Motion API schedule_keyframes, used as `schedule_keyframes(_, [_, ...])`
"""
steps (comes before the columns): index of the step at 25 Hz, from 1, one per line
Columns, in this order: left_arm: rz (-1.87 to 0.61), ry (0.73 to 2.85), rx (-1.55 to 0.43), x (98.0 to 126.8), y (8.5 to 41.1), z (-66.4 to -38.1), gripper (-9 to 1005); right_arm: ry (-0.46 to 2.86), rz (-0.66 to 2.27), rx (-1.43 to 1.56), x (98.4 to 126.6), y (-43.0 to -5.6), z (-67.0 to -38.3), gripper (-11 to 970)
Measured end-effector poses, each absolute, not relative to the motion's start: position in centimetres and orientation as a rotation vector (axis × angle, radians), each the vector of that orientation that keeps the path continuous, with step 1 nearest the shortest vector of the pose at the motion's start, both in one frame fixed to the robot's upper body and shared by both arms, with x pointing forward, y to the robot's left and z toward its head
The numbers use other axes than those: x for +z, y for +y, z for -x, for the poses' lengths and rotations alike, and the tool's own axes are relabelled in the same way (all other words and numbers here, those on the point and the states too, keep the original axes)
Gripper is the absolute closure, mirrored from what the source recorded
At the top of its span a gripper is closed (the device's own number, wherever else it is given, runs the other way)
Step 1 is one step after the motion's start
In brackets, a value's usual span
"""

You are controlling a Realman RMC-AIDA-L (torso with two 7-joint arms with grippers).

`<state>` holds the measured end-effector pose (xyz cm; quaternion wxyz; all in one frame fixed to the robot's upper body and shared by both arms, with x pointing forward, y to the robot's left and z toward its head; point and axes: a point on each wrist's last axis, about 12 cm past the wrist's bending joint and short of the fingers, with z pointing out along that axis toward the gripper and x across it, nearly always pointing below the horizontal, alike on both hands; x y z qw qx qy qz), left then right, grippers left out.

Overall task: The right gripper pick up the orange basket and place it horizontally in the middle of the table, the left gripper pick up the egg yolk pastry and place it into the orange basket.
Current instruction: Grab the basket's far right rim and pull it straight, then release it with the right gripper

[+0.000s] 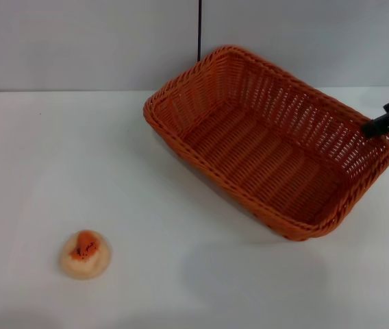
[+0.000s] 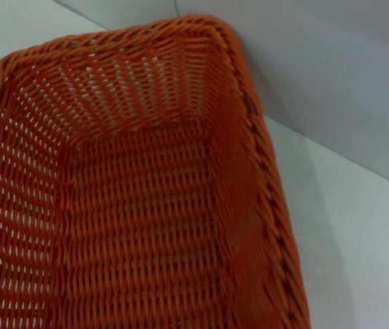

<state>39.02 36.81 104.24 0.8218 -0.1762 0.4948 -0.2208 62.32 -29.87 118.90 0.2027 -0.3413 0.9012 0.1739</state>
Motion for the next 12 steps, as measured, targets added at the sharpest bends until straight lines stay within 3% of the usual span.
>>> schedule_keyframes(12, [0.371, 1.059, -0.480, 104.2, 36.7, -39.0, 163, 2.503, 0.973, 0.501, 117.1, -29.3, -62.4, 231])
